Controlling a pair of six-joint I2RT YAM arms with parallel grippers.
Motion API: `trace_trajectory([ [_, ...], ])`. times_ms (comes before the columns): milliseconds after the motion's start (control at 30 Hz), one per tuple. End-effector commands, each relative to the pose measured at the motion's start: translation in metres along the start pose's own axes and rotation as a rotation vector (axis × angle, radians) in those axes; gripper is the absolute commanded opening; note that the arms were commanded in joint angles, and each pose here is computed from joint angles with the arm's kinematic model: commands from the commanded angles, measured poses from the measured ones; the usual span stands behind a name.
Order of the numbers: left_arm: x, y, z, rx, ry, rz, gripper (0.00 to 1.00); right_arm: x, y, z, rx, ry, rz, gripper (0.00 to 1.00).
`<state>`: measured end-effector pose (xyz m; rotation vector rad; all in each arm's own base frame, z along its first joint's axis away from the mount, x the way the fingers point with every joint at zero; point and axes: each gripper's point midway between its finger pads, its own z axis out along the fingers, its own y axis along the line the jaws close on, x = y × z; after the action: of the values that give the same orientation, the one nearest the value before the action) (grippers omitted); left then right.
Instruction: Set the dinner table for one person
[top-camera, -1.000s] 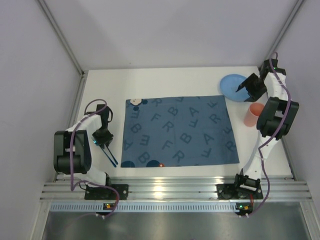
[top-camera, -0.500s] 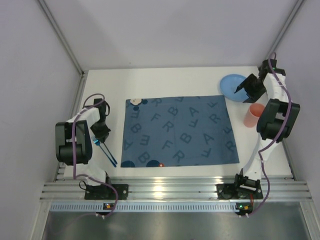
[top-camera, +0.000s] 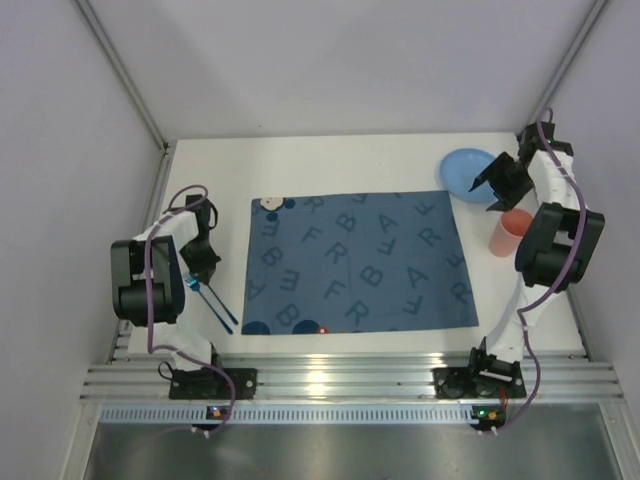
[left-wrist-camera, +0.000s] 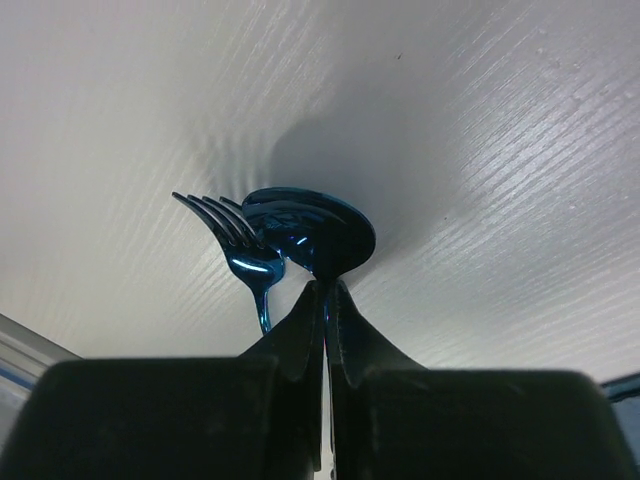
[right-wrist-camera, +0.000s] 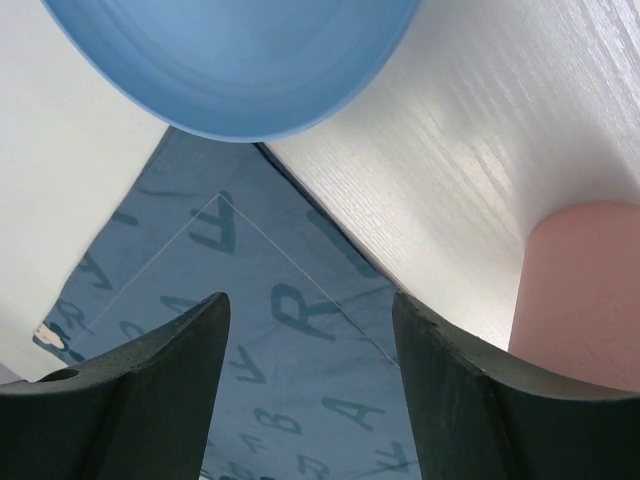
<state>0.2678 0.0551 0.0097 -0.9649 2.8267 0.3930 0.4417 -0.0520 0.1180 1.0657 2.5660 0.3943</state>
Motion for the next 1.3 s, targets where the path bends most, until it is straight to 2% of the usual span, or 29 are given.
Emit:
trace_trajectory([
  [0, -0.041, -0.038, 0.011, 0.159, -0.134, -0.076, 0.0, -0.004, 0.011, -0.026, -0.035, -0.069, -0.04, 0.66],
  [133, -0.085, -0.039, -0.045, 0.214, -0.282, -0.033, 0.0, 0.0, 0.018, -0.036, -0.062, -0.079, -0.05, 0.66],
  [233, -0.116, -0.057, -0.093, 0.313, -0.365, 0.032, 0.0, 0.003, 0.023, -0.043, -0.079, -0.087, -0.055, 0.67],
  [333, -0.119, -0.092, -0.125, 0.414, -0.405, 0.154, 0.0, 0.006, 0.028, -0.052, -0.102, -0.094, -0.06, 0.66],
  [400, -0.1, -0.129, -0.141, 0.478, -0.418, 0.292, 0.0, 0.009, 0.029, -0.055, -0.108, -0.091, -0.061, 0.66],
  [500, -0.074, -0.171, -0.142, 0.51, -0.391, 0.389, 0.0, 0.014, 0.028, -0.059, -0.113, -0.087, -0.06, 0.66],
  [700, -0.022, -0.231, -0.125, 0.574, -0.297, 0.468, 0.0, 0.024, 0.026, -0.069, -0.125, -0.088, -0.061, 0.66],
  [1000, 0.016, -0.25, -0.098, 0.522, -0.226, 0.557, 0.0, 0.037, 0.022, -0.082, -0.139, -0.09, -0.062, 0.66],
  [1133, 0.023, -0.245, -0.094, 0.495, -0.226, 0.584, 0.13, 0.04, 0.021, -0.083, -0.138, -0.09, -0.065, 0.67],
  [1167, 0.022, -0.241, -0.097, 0.488, -0.233, 0.582, 0.24, 0.041, 0.019, -0.082, -0.133, -0.086, -0.06, 0.66],
  [1267, 0.02, -0.226, -0.107, 0.461, -0.246, 0.554, 0.45, 0.042, 0.018, -0.08, -0.13, -0.084, -0.062, 0.67],
])
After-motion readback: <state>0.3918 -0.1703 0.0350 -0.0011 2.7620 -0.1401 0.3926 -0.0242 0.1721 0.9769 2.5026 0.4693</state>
